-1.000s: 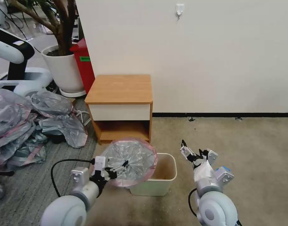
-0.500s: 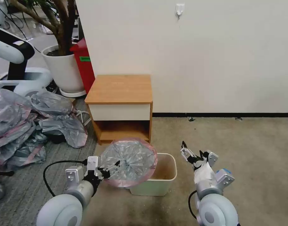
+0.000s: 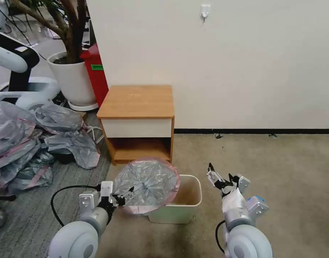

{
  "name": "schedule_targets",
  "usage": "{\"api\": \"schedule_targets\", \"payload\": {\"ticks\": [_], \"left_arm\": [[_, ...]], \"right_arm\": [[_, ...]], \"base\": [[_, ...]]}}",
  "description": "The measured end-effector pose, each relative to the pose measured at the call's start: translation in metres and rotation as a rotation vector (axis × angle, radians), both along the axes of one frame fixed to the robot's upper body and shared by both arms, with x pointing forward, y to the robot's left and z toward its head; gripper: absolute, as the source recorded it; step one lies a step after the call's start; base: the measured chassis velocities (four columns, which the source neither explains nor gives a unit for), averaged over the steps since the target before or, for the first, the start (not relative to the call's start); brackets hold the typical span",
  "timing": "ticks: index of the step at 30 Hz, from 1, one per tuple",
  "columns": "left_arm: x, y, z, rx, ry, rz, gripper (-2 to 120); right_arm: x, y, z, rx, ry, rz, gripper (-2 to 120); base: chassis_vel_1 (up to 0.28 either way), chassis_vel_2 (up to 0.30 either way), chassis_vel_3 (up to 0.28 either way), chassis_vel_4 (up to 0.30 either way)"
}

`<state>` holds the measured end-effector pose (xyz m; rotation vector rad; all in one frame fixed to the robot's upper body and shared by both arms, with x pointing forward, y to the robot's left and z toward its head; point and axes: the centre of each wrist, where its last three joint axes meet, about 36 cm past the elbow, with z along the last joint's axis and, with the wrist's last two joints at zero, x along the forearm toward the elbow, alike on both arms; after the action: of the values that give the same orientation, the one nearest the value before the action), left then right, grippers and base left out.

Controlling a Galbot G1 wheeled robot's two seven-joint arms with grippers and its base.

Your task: Pick up the garbage bag from the table and place it over the trash can.

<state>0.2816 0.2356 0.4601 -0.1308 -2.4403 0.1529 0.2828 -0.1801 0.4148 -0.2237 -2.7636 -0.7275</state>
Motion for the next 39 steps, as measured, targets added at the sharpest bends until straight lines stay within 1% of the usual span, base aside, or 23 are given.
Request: {"api": "schedule_targets", "payload": {"ticks": [9,13,19,25,34,39], "left_arm": [[0.008,-0.001,-0.007,0.022,0.013,-0.033,80],[0.016,-0.007,-0.015,0.021,0.031,-0.052,80],[0.023,-0.015,-0.02,0.021,0.039,-0.059,80],[0.03,-0.02,-0.026,0.033,0.046,-0.081,80],[0.037,-0.026,-0.03,0.05,0.049,-0.101,80],[0.038,-0.027,-0.029,0.047,0.05,-0.107,80]], "right_arm": [[0.001,-0.002,-0.001,-0.003,-0.002,-0.012,96],[0.001,-0.004,-0.003,-0.003,0.001,-0.022,94],[0.001,-0.005,-0.004,-0.005,0.003,-0.029,94],[0.003,-0.008,-0.007,-0.01,0.007,-0.037,94],[0.004,-0.007,-0.008,-0.008,0.009,-0.039,94],[0.004,-0.007,-0.009,-0.008,0.011,-0.04,94]], "base": [[0.0,0.0,0.0,0.0],[0.0,0.0,0.0,0.0],[0.0,0.0,0.0,0.0],[0.0,0.0,0.0,0.0],[0.0,0.0,0.0,0.0],[0.0,0.0,0.0,0.0]]}}
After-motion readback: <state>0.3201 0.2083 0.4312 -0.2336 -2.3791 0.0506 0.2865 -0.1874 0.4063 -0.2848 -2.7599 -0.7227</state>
